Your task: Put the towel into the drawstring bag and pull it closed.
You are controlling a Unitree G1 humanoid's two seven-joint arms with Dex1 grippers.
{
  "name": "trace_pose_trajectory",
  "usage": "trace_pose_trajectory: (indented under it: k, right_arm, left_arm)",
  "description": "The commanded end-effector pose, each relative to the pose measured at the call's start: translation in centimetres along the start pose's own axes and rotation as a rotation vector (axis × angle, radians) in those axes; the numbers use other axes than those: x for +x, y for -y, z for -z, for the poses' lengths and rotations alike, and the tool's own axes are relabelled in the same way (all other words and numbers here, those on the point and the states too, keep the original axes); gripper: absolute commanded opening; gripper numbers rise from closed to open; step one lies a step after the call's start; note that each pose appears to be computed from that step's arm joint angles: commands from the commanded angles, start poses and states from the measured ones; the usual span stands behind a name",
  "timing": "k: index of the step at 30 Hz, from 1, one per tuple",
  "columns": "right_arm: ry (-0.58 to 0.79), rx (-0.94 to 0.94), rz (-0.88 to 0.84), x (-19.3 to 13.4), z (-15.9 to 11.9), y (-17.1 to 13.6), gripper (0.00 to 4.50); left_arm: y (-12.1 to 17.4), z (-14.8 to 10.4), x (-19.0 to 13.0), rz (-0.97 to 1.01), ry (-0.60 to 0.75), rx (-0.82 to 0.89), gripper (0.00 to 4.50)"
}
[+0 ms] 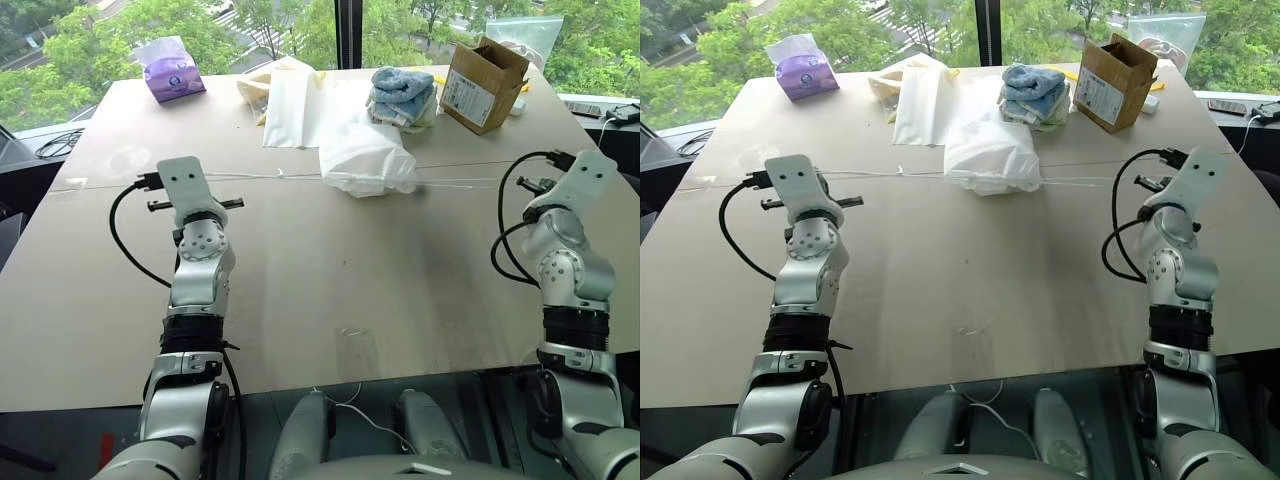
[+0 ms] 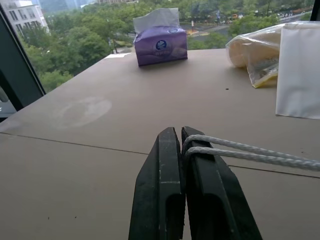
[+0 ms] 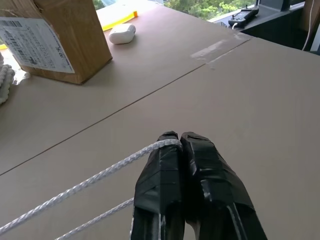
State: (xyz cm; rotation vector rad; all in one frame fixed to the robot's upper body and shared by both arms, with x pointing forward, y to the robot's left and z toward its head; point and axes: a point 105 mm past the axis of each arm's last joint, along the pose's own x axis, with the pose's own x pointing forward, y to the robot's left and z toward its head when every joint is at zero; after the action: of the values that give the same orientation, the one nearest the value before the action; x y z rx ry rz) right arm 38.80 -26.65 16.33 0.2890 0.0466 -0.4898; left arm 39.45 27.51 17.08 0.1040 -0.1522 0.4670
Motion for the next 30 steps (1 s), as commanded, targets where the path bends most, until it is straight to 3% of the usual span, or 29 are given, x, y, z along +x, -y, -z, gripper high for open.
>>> trace_pose_trajectory:
  k: [1, 30]
  right_arm:
    - [0.13, 0.124, 0.591, -1.0, -3.9, 14.9, 0.0]
    - [0.036, 0.438, 0.686, -1.4, -1.8, 15.4, 0.0]
  left_arm:
    - [-14.2, -1.2, -0.1, -0.535, 0.021, -0.012, 0.07]
    - [-17.0, -1.3, -0.7, -0.691, 0.037, 0.036, 0.07]
